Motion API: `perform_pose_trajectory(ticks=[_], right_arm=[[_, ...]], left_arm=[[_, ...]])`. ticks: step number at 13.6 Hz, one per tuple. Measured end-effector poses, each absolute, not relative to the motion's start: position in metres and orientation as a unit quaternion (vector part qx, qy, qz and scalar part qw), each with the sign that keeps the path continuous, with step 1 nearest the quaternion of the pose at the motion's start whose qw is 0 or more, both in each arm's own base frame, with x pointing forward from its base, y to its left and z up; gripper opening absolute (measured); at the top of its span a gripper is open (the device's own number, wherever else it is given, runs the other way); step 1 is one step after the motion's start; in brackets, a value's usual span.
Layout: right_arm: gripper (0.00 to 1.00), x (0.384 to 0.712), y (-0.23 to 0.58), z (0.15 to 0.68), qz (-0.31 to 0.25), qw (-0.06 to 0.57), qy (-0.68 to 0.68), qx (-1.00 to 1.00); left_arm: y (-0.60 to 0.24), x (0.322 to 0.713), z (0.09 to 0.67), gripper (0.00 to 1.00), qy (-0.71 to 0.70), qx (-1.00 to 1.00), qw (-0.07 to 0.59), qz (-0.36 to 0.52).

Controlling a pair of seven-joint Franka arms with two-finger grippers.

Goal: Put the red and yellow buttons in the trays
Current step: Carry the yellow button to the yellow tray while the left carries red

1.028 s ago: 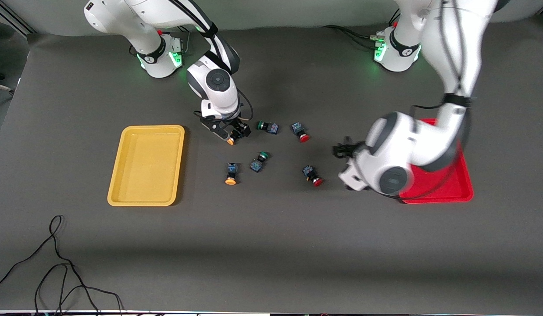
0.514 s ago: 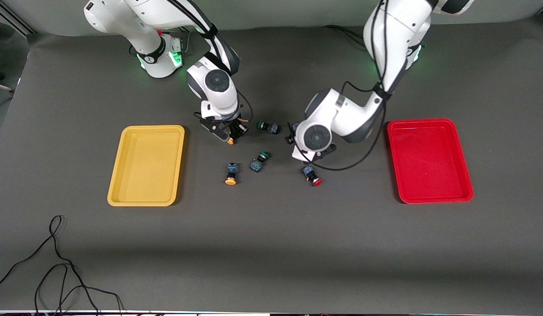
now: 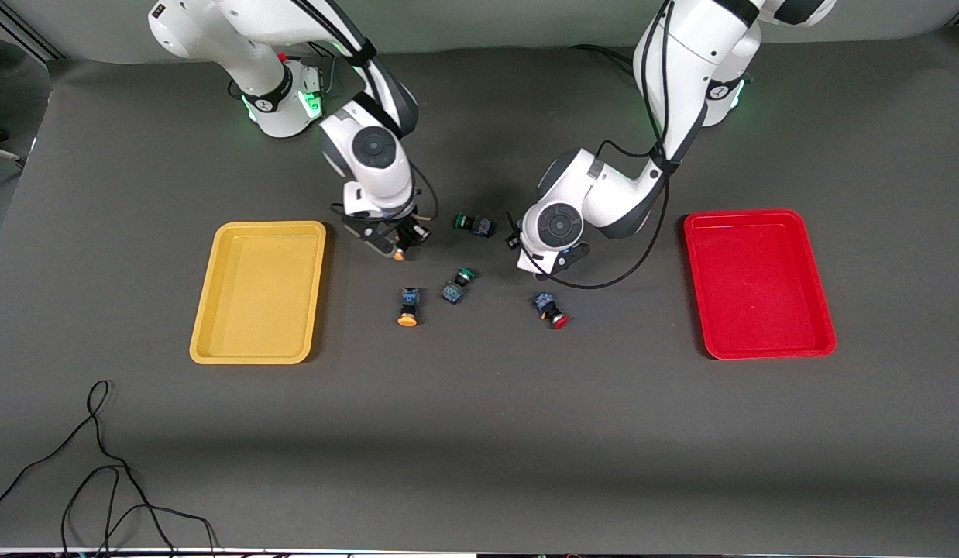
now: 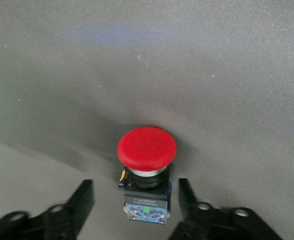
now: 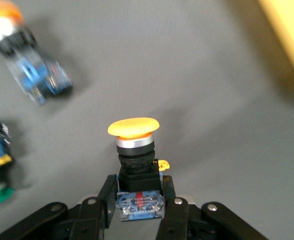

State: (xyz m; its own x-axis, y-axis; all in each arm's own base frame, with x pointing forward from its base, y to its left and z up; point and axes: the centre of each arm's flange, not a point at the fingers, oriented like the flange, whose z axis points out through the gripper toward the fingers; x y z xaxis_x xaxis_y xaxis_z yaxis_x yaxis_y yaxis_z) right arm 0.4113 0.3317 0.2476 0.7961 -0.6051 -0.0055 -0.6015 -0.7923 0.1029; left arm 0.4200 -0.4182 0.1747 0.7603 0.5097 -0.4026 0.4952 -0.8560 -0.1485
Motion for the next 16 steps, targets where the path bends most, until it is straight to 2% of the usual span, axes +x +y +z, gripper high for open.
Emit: perform_pose_trajectory(ticks=[2,4,7,11,14,16], right_arm=[[0.41,0.443,0.3,0.305,-0.043,0.054,-0.284,0.956],[0.41,0.471,0.25,0.348,-0.064,0.043,-0.227,0.971],[0.41,0.507,0.144,0.368,-0.077,0.02,-0.139,0.987],[0.41,0.522,0.029,0.354,-0.079,0.008,-0.055,0.995],[0.41,0.517,0.002,0.307,-0.046,0.027,-0.022,0.998],[0.41,0.507,-0.009,0.27,-0.043,0.031,-0.01,0.999]], left_arm=[[-0.418,0.42,0.174,0.65,-0.269,-0.938,0.016,0.219],[-0.417,0.422,0.175,0.42,-0.271,-0.937,0.014,0.218],[-0.409,0.433,0.188,0.42,-0.276,-0.934,0.019,0.225],[-0.345,0.489,0.265,0.42,-0.237,-0.938,0.045,0.251],[-0.253,0.522,0.304,0.42,-0.169,-0.95,0.063,0.257],[-0.186,0.536,0.307,0.42,-0.126,-0.956,0.067,0.257]])
